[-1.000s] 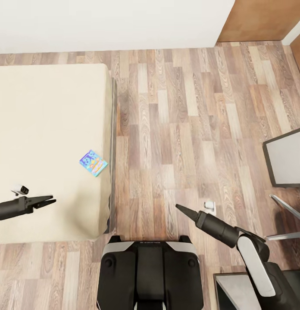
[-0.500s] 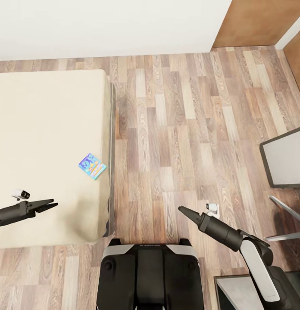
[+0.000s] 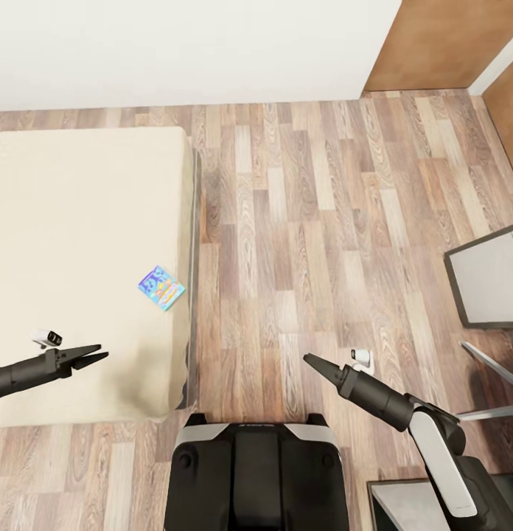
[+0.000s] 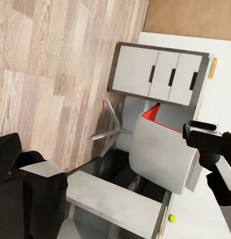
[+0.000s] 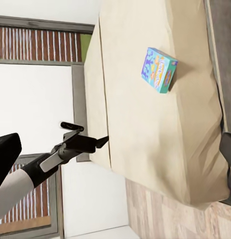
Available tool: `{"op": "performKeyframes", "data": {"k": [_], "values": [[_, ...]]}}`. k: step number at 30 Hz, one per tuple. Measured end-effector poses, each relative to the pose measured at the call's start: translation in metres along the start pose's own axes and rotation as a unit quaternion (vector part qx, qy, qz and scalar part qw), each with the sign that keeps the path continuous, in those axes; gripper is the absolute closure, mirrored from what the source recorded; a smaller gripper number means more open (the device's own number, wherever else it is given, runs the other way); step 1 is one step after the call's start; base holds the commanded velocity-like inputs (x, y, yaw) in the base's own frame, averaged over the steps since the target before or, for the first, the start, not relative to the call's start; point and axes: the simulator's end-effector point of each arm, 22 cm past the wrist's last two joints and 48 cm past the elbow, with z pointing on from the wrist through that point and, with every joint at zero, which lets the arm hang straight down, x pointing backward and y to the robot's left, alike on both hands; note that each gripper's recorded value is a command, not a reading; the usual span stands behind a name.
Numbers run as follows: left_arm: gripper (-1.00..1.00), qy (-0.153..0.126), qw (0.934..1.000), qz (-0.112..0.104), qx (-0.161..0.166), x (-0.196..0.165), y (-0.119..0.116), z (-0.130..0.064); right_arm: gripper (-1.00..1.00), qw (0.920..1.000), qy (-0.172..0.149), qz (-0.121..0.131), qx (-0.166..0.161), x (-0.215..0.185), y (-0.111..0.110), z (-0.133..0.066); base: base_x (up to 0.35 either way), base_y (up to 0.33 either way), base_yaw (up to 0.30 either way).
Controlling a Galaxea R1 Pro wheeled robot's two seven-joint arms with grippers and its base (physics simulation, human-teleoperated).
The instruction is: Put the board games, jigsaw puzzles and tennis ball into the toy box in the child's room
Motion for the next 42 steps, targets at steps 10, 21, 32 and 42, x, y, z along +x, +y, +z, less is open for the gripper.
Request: {"op": "performKeyframes", "data": {"k": [10, 21, 32, 42], "values": [[-1.0, -0.002, 1.0, 0.003, 0.002, -0.002, -0.002, 0.0, -1.0, 1.0, 0.0, -0.001, 0.003, 0.0, -0.001, 0.0, 0.0, 0.0, 0.009], [-1.0, -0.002, 1.0, 0.003, 0.003, -0.002, -0.003, 0.001, -1.0, 1.0, -0.001, -0.001, 0.005, -0.001, -0.002, -0.001, 0.0, 0.0, 0.0], [-1.0, -0.004, 0.9999, 0.008, 0.006, -0.004, -0.009, 0.0, -1.0, 1.0, -0.003, -0.006, 0.001, -0.003, 0.004, -0.001, 0.0, 0.0, 0.0], [-1.0, -0.007, 0.9998, 0.015, 0.01, -0.007, -0.017, -0.001, -1.0, 0.9999, -0.004, -0.013, -0.003, -0.007, 0.011, -0.001, 0.0, 0.0, 0.05]]}}
